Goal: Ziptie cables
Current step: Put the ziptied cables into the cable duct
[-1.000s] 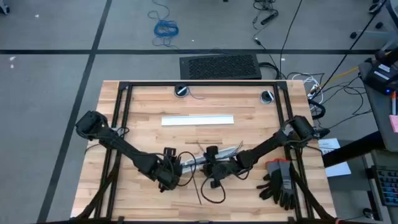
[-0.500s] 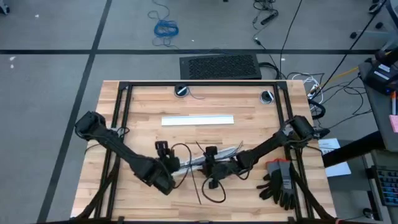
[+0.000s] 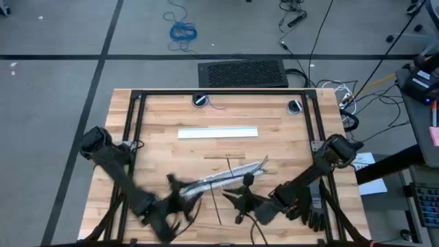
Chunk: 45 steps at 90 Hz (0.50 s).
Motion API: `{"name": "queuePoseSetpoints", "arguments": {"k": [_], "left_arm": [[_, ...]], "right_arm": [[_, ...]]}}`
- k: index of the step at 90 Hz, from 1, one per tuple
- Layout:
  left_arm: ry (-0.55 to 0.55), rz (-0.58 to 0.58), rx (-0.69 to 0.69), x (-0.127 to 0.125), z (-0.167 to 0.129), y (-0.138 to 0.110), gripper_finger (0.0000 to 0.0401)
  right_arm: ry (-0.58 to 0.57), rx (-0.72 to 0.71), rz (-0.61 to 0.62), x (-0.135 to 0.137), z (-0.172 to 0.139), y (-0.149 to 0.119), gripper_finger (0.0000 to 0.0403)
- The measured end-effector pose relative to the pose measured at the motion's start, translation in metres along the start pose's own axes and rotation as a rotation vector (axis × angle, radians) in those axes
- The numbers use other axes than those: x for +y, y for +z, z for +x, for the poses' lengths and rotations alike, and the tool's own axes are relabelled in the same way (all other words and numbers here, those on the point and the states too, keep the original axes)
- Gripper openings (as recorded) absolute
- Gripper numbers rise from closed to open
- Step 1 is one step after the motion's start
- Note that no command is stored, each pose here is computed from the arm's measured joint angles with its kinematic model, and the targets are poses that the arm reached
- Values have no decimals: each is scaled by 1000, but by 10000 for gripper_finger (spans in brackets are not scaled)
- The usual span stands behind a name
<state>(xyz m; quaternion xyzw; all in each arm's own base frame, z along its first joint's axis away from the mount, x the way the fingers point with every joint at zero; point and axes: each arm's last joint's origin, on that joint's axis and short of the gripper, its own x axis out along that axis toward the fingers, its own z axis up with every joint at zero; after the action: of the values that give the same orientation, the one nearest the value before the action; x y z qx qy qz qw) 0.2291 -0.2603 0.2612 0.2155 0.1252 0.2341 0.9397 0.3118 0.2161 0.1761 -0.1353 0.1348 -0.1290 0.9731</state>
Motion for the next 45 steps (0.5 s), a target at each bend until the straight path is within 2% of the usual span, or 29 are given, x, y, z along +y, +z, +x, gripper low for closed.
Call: {"name": "queuePoseSetpoints", "arguments": {"k": [11,23,36,45], "left_arm": [[50,-37,-52,25,-21,2,203],[47,-167,-4,47,-19,-26,203],[59,-265,18,31,-6,-68,203],[-3,-329,51,8,3,-95,203]], "right_arm": [[29,-16,94,-30,-21,5,57],[66,-41,211,-68,-56,-9,57],[189,-105,436,-97,-81,-48,57],[297,-138,588,-103,-92,-75,57]]}}
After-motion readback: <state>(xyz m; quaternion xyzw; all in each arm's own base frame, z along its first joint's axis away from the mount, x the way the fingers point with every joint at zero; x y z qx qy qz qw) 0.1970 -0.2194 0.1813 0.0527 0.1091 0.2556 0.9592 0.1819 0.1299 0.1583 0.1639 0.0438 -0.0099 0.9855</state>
